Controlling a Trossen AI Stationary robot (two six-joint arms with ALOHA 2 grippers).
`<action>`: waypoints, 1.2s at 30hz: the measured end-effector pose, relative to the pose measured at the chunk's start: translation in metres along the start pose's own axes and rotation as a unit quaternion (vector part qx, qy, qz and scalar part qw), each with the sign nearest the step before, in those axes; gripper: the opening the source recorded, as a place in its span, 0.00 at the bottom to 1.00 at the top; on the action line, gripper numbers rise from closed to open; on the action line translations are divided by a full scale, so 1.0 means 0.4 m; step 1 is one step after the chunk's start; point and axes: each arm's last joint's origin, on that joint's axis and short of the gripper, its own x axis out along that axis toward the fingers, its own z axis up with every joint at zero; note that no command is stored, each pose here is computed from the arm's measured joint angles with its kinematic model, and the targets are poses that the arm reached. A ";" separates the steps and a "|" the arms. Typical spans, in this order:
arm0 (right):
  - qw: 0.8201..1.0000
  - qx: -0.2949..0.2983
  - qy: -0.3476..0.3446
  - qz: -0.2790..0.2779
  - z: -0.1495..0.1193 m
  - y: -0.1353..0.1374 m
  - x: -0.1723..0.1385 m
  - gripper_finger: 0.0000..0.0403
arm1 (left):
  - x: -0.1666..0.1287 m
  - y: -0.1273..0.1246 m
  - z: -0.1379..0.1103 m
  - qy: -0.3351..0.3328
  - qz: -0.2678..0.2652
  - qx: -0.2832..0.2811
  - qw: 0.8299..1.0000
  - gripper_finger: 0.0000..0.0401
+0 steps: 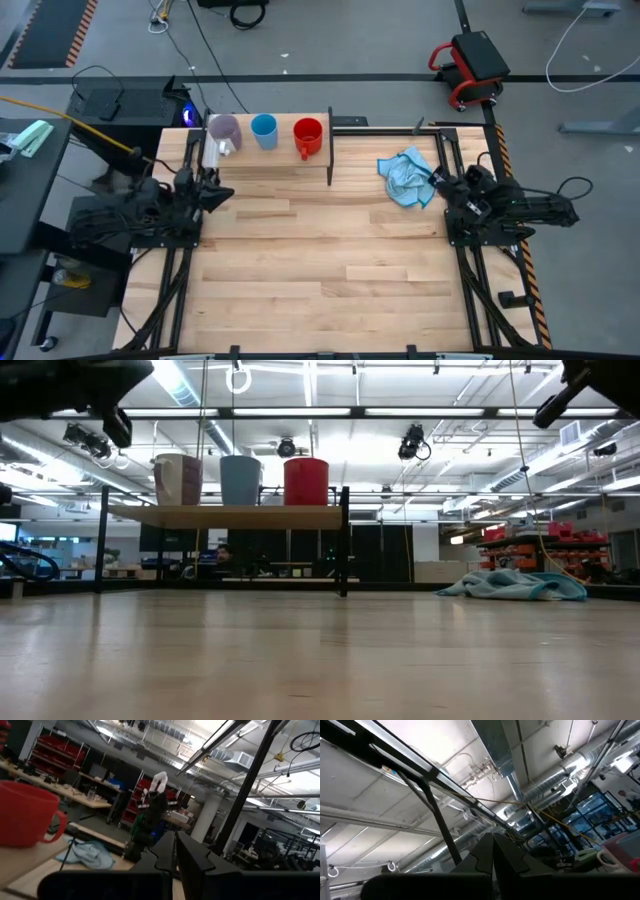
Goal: Stack small to large cups/mugs on shelf
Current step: Return to Home Position
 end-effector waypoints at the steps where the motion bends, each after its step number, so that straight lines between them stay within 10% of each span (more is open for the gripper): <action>1: 1.000 -0.001 -0.001 0.000 0.002 0.001 0.001 0.04 | 0.000 0.003 -0.005 0.002 0.001 0.000 1.000 0.07; 14: 0.990 0.034 0.094 -0.096 -0.051 -0.038 -0.009 0.04 | 0.000 0.016 -0.033 0.047 0.023 0.016 0.998 0.07; 36: 0.990 0.010 0.102 -0.101 -0.055 -0.041 -0.010 0.04 | 0.001 0.042 -0.080 0.007 0.014 0.040 0.999 0.06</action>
